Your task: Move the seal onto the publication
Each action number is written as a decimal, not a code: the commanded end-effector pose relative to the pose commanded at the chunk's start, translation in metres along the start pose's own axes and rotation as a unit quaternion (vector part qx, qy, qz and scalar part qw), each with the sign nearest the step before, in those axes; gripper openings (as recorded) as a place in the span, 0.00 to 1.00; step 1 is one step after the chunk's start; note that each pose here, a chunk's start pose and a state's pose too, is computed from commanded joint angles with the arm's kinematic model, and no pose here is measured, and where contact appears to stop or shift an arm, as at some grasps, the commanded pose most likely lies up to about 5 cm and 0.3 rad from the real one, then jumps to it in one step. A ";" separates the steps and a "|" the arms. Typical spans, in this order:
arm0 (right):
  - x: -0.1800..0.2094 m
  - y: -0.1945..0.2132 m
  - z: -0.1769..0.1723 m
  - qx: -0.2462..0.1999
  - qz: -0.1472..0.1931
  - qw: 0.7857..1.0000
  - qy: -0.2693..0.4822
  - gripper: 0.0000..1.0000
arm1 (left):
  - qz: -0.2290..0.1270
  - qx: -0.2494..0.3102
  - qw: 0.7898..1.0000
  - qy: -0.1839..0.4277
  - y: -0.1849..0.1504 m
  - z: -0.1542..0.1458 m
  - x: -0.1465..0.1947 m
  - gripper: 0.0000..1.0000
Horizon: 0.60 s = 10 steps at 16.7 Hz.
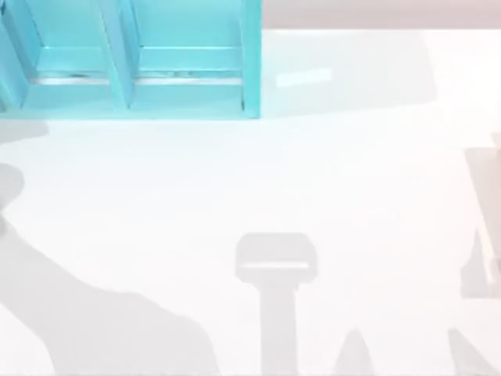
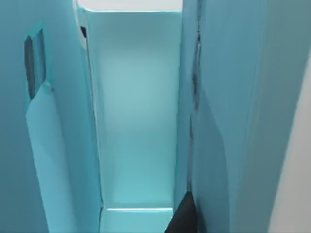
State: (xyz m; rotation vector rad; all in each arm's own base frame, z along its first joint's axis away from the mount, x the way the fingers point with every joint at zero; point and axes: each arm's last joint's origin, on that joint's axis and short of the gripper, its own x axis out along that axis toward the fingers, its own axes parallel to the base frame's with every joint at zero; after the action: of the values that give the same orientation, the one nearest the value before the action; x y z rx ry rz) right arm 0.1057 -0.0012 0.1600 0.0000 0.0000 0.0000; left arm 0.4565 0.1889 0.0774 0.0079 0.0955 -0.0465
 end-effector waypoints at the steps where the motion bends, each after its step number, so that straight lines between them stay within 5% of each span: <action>1: 0.000 0.000 0.000 0.000 0.000 1.000 0.000 1.00 | 0.000 0.000 1.000 0.000 0.000 0.000 0.000 0.00; 10: 0.000 0.000 0.000 0.000 0.000 1.000 0.000 1.00 | 0.022 -0.007 1.000 0.012 0.019 0.025 -0.026 0.00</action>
State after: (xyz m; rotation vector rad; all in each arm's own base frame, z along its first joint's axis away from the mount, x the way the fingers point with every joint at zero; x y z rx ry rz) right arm 0.1057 -0.0012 0.1600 0.0000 0.0000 0.0000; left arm 0.4336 0.2084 0.1049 -0.0032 0.1195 -0.0028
